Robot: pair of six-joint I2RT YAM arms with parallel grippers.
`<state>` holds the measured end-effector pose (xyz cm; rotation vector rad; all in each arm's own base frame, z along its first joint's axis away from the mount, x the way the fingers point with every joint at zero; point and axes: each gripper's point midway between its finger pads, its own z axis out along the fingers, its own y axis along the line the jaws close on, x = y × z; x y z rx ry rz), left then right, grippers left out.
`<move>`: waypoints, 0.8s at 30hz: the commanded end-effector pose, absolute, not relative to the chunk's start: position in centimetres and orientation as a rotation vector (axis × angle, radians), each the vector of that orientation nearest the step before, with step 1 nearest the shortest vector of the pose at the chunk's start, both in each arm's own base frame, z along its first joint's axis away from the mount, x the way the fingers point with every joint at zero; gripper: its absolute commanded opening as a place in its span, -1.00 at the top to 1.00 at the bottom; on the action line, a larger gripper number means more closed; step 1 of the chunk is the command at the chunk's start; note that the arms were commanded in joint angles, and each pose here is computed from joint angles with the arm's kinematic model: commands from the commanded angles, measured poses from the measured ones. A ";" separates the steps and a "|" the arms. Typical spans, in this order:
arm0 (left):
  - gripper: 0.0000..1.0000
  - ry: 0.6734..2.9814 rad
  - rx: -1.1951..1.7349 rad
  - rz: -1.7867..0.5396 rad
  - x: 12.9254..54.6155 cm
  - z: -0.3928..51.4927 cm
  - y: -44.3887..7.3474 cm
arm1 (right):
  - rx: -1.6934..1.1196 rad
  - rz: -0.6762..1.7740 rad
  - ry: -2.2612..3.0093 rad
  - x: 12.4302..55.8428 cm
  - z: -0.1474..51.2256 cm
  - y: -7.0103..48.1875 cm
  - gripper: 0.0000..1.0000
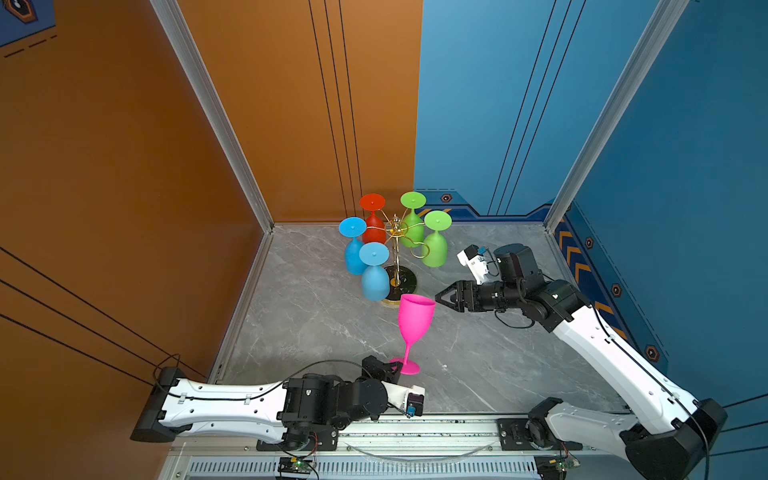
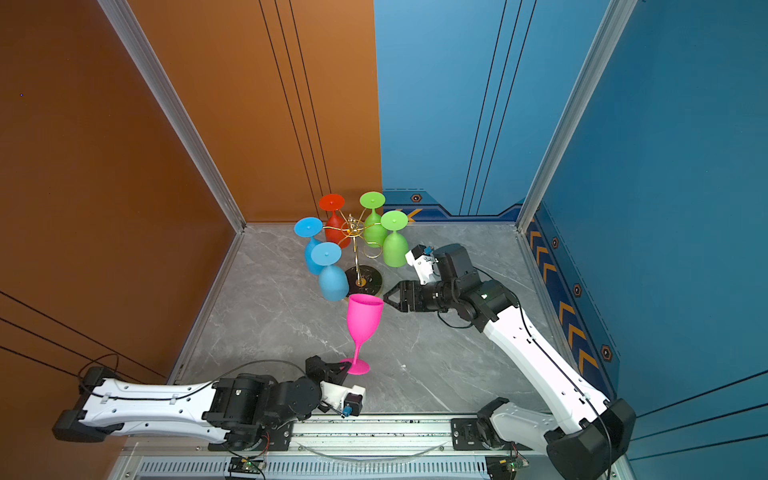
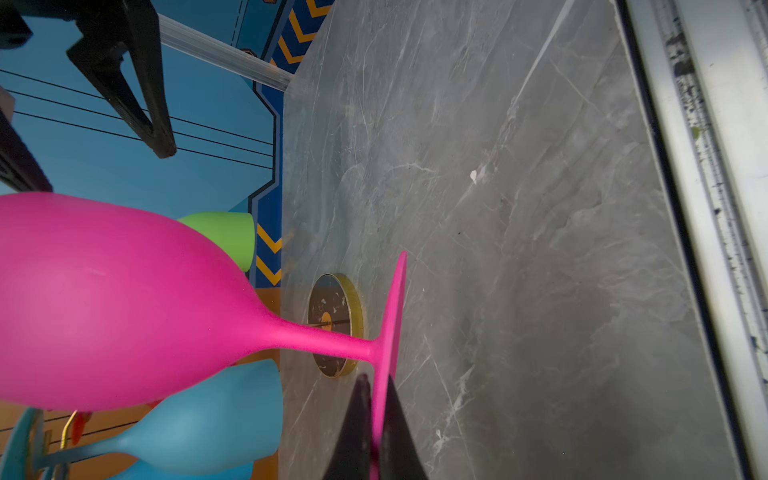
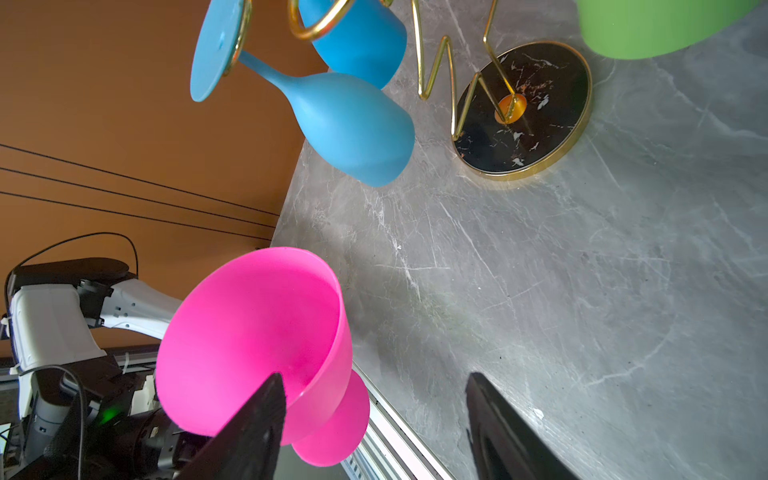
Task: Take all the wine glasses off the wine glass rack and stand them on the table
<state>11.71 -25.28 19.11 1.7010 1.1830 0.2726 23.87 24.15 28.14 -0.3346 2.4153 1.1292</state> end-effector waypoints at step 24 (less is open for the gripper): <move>1.00 0.934 1.767 0.737 14.2 18.4 -23.4 | -0.457 1.198 2.483 22.9 27.2 26.5 0.08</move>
